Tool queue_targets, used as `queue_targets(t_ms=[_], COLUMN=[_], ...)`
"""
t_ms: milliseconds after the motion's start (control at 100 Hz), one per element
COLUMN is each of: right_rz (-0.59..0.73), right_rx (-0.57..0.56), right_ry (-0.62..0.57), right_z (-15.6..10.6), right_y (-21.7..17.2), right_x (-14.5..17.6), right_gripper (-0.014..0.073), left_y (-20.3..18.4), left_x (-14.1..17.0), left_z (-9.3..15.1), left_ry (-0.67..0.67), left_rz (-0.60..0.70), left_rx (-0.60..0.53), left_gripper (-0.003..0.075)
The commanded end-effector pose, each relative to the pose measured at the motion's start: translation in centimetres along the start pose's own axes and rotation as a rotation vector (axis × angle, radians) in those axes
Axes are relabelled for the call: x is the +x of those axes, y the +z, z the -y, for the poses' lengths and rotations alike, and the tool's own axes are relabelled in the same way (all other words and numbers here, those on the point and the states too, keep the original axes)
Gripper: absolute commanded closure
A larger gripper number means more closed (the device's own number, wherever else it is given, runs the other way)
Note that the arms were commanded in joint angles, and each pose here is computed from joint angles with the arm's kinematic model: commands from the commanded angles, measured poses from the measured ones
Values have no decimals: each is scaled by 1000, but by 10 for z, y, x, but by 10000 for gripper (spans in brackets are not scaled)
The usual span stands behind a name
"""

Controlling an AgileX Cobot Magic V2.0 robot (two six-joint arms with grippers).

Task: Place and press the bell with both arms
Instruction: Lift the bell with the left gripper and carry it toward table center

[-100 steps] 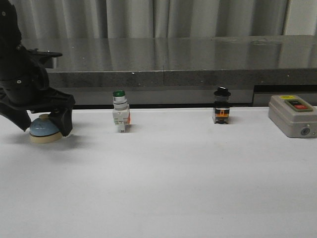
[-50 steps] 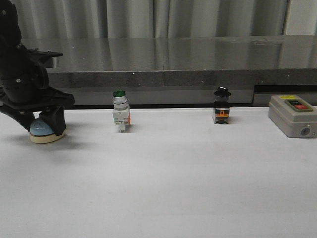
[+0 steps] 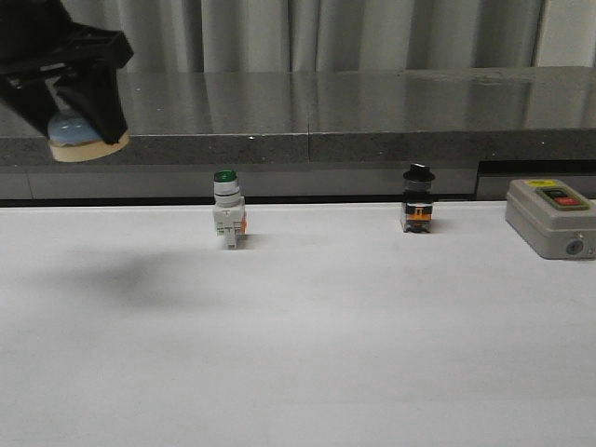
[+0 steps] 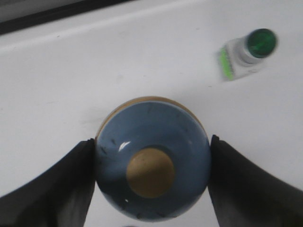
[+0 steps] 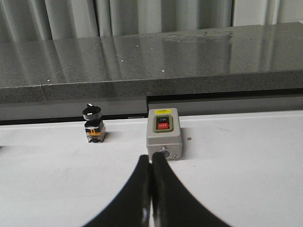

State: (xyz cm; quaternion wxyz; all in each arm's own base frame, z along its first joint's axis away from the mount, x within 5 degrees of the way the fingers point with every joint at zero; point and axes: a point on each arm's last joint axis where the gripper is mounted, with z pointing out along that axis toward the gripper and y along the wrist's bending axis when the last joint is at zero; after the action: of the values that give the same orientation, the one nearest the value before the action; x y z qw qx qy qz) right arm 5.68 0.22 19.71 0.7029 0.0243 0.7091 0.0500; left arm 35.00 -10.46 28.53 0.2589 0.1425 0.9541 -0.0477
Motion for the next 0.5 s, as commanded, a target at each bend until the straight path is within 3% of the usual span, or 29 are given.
queue_targets(t_ms=[0, 250, 490], right_rz=[123, 123, 123], right_rx=[-4, -4, -4], right_ry=[-14, -14, -14], right_z=[-1, -1, -1], right_y=[-3, -3, -3], right_x=[-15, -15, -15], right_gripper=[659, 659, 659], left_y=[-31, -22, 19], left_x=[-10, -6, 7], left_z=[26, 101, 157], left_ry=[45, 209, 321], left_rz=[110, 155, 135], left_rx=[49, 165, 232], left_gripper=[479, 479, 479])
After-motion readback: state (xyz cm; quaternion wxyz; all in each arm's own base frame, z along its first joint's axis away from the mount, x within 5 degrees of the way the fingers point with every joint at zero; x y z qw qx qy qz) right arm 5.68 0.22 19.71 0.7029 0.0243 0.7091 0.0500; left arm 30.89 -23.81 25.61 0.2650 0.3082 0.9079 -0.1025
